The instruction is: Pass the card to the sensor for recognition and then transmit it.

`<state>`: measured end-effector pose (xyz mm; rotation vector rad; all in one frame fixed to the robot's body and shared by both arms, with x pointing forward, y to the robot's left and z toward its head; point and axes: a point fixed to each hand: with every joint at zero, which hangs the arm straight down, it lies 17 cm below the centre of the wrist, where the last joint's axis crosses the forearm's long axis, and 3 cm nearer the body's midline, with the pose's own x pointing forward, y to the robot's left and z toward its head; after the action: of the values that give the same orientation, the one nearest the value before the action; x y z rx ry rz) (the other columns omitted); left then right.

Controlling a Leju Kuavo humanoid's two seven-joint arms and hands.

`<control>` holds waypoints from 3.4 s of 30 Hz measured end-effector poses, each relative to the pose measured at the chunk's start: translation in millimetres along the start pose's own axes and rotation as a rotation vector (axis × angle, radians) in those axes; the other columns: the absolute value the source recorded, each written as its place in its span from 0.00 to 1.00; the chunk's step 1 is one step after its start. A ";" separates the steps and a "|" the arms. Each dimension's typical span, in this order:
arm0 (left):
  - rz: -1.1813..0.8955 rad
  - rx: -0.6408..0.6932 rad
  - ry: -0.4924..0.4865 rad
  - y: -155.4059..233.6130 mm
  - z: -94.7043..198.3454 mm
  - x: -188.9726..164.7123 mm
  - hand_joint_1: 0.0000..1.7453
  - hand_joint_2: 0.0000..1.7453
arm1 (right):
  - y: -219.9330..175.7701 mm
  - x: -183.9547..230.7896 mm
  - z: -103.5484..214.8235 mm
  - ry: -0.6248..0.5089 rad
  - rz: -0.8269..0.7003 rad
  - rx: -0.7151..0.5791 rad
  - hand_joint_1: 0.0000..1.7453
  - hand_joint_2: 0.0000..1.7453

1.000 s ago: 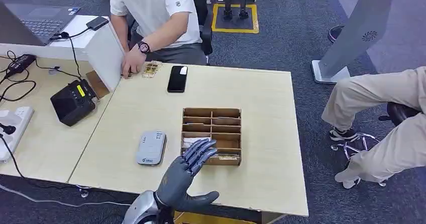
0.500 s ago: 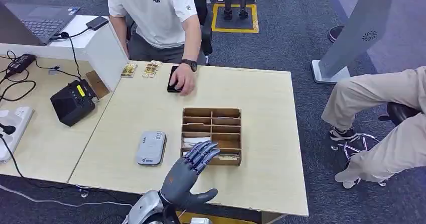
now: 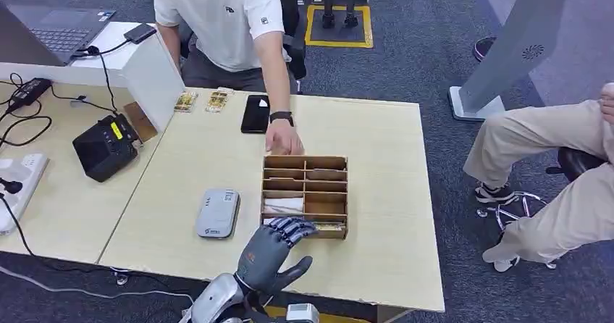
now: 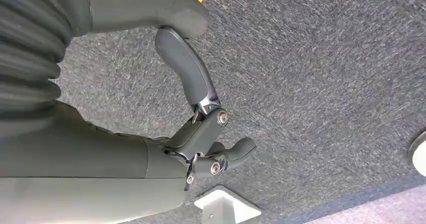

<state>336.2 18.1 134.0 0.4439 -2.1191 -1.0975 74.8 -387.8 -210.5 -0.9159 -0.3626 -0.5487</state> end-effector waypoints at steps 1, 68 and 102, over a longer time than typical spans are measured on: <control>-0.019 -0.001 0.011 -1.1 -0.2 -2.7 0.37 1.00 | 0.0 -0.1 0.0 0.000 0.001 0.000 0.00 1.00; -0.229 0.190 0.217 25.8 -17.6 -51.5 0.01 1.00 | 5.0 1.5 1.4 -0.013 0.040 0.023 0.00 1.00; -0.308 0.148 0.323 19.8 -6.7 -78.4 1.00 1.00 | 6.9 2.4 2.2 -0.021 0.049 0.031 0.00 1.00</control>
<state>395.9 71.1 119.3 0.9762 -1.8890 -0.9585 80.6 -383.3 -212.5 -0.8988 -0.3660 -0.4875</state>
